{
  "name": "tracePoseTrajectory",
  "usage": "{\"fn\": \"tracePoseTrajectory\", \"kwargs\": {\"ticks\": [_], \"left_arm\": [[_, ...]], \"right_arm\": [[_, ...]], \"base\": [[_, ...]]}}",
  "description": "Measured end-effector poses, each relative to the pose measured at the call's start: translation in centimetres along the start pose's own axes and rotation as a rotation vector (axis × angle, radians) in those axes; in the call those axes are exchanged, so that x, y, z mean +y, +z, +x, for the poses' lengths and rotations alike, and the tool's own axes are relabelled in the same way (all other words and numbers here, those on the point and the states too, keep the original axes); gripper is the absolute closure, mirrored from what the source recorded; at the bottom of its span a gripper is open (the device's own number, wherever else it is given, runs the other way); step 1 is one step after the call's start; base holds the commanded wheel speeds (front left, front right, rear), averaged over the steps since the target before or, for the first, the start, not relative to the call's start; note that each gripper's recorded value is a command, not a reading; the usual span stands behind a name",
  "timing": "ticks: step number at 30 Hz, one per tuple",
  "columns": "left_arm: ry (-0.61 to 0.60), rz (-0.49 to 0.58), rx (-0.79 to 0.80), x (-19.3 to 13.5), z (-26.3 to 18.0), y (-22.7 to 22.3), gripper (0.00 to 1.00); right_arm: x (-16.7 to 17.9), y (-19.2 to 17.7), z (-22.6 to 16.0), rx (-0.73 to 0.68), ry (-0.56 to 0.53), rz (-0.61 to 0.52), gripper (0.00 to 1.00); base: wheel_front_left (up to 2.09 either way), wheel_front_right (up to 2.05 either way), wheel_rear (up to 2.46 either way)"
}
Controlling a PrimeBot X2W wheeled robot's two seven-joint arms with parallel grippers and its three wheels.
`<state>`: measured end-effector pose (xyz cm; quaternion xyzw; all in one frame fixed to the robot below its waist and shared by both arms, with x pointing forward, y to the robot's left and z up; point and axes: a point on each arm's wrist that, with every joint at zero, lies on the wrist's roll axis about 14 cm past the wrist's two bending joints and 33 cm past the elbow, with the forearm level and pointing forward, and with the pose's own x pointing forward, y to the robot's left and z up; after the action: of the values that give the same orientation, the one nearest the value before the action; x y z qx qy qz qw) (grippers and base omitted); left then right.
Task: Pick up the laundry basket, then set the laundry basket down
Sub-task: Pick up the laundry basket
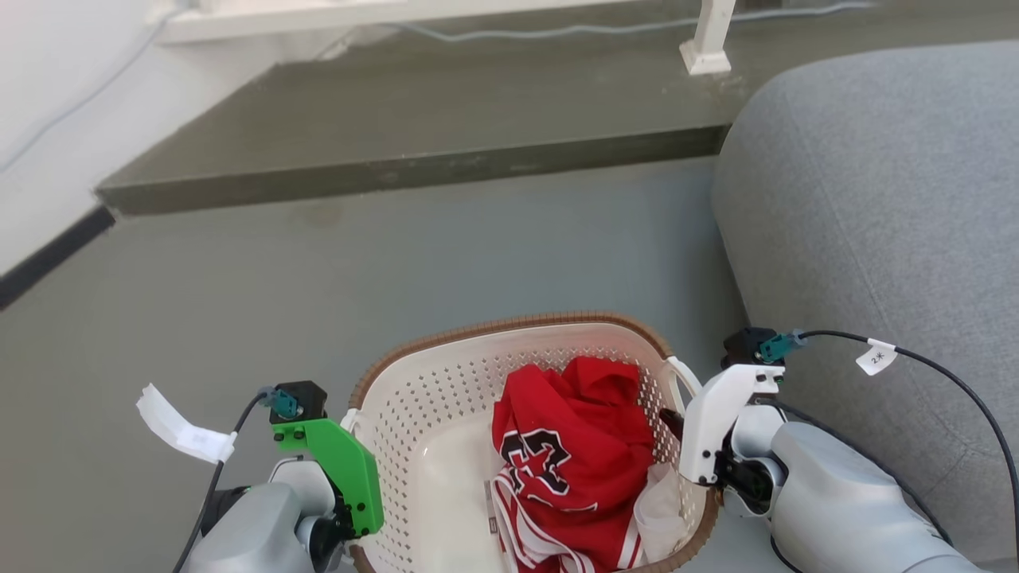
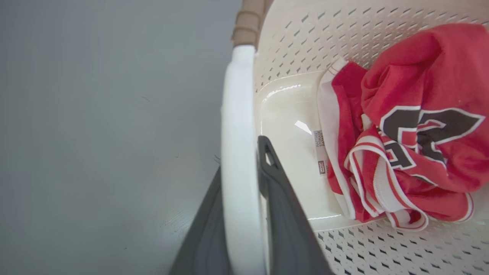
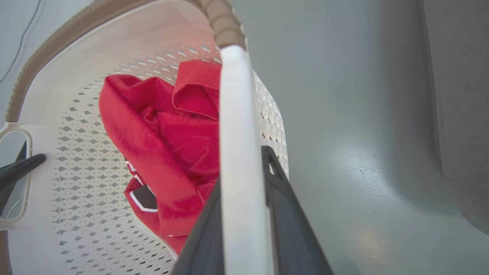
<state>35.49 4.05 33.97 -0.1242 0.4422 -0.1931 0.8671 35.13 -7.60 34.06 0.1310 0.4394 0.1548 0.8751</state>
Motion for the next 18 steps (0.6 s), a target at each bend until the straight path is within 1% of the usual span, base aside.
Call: {"fn": "tracePoseTrajectory", "kwargs": {"ticks": [6, 18], "left_arm": [[-0.002, 0.007, -0.018, -0.31, -0.55, 0.46, 1.00], [-0.002, 0.012, -0.012, -0.40, -0.76, 0.30, 1.00]], "right_arm": [[0.33, 0.43, -0.58, -0.021, 0.004, -0.009, 1.00], [0.50, 0.16, -0.83, -0.018, 0.008, -0.009, 1.00]], "base": [[0.00, 0.00, 0.00], [0.00, 0.00, 0.00]]}}
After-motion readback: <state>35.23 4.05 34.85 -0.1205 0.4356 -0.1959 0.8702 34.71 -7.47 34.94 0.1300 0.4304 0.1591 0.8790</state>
